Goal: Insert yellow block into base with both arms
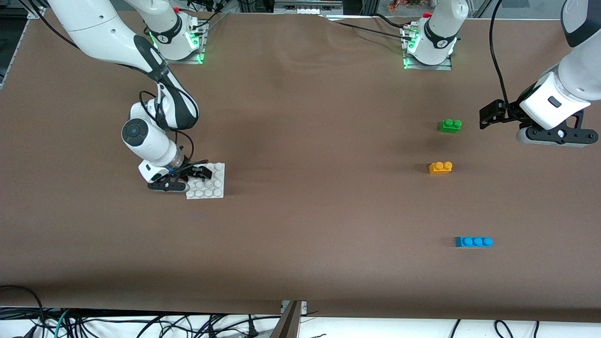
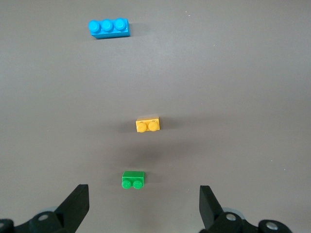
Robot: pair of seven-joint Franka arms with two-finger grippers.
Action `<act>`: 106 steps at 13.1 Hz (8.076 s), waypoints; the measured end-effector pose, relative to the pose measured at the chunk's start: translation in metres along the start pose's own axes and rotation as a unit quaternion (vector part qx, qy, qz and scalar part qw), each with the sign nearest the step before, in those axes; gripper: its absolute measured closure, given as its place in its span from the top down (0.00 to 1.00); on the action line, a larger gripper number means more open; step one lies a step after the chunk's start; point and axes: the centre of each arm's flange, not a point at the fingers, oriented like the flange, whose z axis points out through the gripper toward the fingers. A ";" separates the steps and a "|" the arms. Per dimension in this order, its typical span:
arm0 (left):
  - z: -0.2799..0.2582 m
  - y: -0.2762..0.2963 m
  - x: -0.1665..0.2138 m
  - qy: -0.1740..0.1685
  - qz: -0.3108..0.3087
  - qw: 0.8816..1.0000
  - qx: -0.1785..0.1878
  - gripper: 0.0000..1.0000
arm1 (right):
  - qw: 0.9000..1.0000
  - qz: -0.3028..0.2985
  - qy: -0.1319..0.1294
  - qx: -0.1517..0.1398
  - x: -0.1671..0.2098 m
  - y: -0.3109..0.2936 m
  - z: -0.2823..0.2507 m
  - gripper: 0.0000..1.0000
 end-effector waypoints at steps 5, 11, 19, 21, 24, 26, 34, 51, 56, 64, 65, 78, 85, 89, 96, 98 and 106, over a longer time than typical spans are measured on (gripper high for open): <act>0.000 0.000 0.000 0.000 0.000 1.000 0.000 1.00 | 1.000 0.011 0.005 0.018 -0.016 -0.064 0.005 0.76; 0.000 0.000 0.000 0.000 0.000 1.000 0.000 1.00 | 0.999 0.010 0.014 0.043 -0.035 -0.164 0.014 0.76; 0.000 0.000 0.000 0.000 0.000 1.000 0.000 1.00 | 0.995 0.028 0.028 0.087 -0.066 -0.306 0.028 0.76; 0.000 0.000 0.000 0.000 0.000 1.000 0.000 1.00 | 0.995 0.014 0.033 0.094 -0.074 -0.329 0.030 0.76; 0.000 0.000 0.000 0.000 0.000 1.000 0.000 1.00 | 0.994 -0.002 0.034 0.105 -0.093 -0.361 0.032 0.76; 0.000 0.000 0.000 0.000 0.000 1.000 0.000 1.00 | 0.993 -0.025 0.038 0.104 -0.104 -0.375 0.032 0.77; 0.000 0.000 0.000 0.000 0.000 1.000 0.000 1.00 | 0.985 -0.127 0.083 0.076 -0.111 -0.384 0.029 0.77; 0.009 0.002 -0.002 -0.026 0.007 1.000 0.001 1.00 | 1.000 0.000 -0.016 0.018 0.015 -0.251 -0.254 1.00; 0.061 0.004 0.037 -0.018 0.012 1.000 -0.008 1.00 | 0.997 -0.039 -0.070 -0.025 0.035 -0.063 -0.385 1.00; 0.236 -0.022 0.061 0.012 0.005 1.000 0.009 1.00 | 0.994 -0.077 -0.074 -0.037 -0.014 0.013 -0.438 1.00; 0.257 -0.023 0.054 0.024 0.012 0.999 0.018 1.00 | 0.993 -0.080 -0.074 -0.039 -0.015 0.014 -0.439 1.00; 0.360 -0.015 0.005 0.034 -0.015 0.999 0.023 0.99 | 0.992 -0.080 -0.088 -0.044 -0.011 0.032 -0.433 1.00; 0.373 -0.019 0.003 0.033 -0.019 0.999 0.020 0.82 | 0.992 -0.062 -0.100 -0.044 0.014 0.051 -0.416 1.00; 0.373 -0.019 0.003 0.033 -0.019 0.999 0.020 0.81 | 0.993 -0.061 -0.094 -0.044 0.015 0.051 -0.422 1.00; 0.376 -0.019 0.000 0.029 -0.023 0.999 0.020 0.83 | 0.994 -0.057 -0.083 -0.043 0.017 0.054 -0.441 1.00; 0.376 -0.019 0.000 0.028 -0.023 0.999 0.020 0.83 | 0.994 -0.057 -0.085 -0.043 0.017 0.054 -0.440 1.00; 0.374 -0.018 0.000 0.027 -0.025 0.999 0.020 0.83 | 0.994 -0.046 -0.091 -0.044 0.021 0.066 -0.435 1.00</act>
